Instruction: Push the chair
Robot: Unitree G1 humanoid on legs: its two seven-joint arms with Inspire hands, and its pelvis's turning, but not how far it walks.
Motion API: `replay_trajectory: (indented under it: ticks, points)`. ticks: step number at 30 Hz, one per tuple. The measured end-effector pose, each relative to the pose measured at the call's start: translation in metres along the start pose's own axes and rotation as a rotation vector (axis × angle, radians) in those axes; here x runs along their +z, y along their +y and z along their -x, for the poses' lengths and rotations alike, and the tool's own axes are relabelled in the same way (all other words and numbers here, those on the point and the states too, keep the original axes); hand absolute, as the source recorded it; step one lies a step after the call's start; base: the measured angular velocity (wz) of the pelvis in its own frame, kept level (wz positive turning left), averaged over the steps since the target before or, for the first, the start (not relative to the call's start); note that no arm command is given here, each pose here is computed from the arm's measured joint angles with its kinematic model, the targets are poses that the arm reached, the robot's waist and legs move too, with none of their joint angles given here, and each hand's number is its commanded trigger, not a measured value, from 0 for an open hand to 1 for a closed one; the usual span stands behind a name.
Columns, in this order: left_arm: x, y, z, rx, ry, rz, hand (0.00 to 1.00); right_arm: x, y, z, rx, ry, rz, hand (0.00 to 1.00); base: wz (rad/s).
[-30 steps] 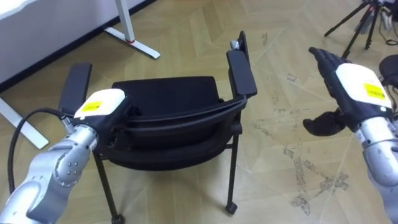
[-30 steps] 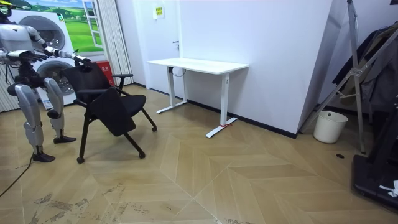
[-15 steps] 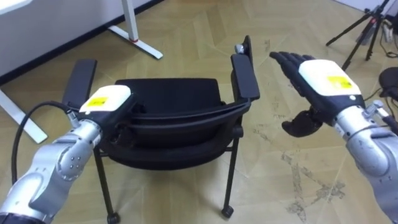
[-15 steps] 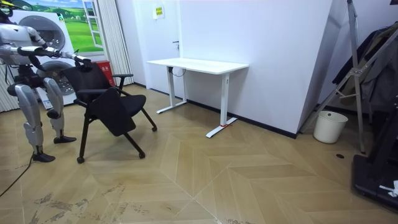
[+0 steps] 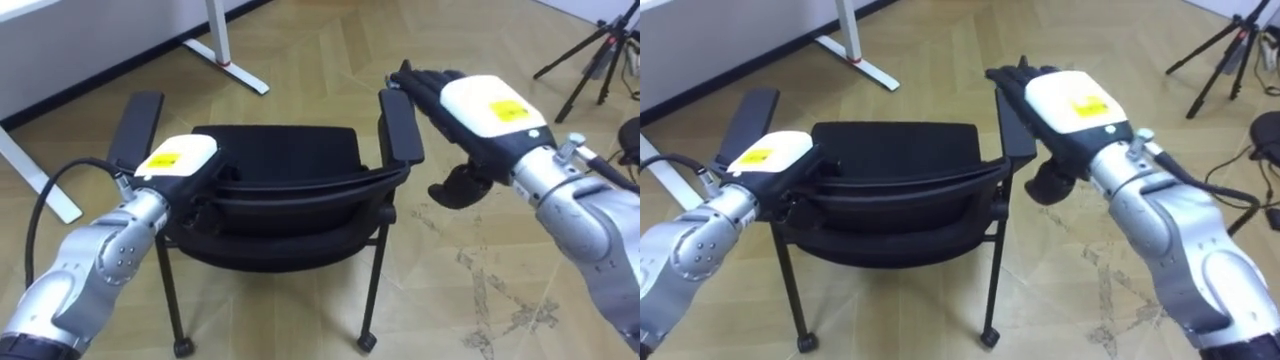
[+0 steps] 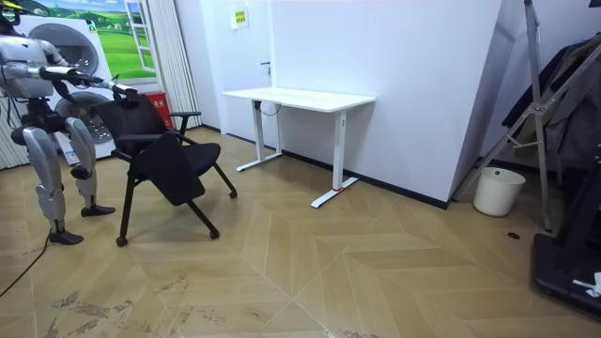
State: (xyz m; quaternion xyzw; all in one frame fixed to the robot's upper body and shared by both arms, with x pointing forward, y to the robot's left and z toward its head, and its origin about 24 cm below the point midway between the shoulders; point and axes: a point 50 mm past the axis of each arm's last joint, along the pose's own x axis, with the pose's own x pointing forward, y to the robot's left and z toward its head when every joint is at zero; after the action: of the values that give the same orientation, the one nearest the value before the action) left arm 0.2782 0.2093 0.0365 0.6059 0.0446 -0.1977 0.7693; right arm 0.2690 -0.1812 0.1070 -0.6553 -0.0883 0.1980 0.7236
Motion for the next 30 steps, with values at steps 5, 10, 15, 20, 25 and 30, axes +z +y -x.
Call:
replay_trajectory:
  ticks: [5,10,15,20,25,30]
  points:
    - [0.005,0.002,-0.004,0.005,-0.018,-0.003,1.0,0.008,0.008,-0.002,0.039,-0.03,-0.01,0.0,0.02]
    - [0.01,0.0,-0.007,0.008,-0.036,0.006,1.0,0.015,0.016,-0.004,0.076,-0.054,-0.02,0.0,0.0]
    - [0.015,0.001,-0.011,0.002,-0.059,0.01,1.0,0.013,0.031,-0.014,0.143,-0.036,-0.041,0.0,0.12]
    - [0.023,0.002,-0.016,-0.002,-0.088,-0.002,1.0,0.01,0.042,-0.026,0.203,-0.014,-0.045,0.0,0.18]
    - [0.031,0.002,-0.018,-0.005,-0.118,-0.017,1.0,0.0,0.061,-0.027,0.263,0.041,-0.077,0.0,0.11]
    - [0.036,0.003,-0.019,-0.003,-0.135,-0.024,1.0,-0.003,0.063,-0.03,0.257,0.058,-0.082,0.0,0.11]
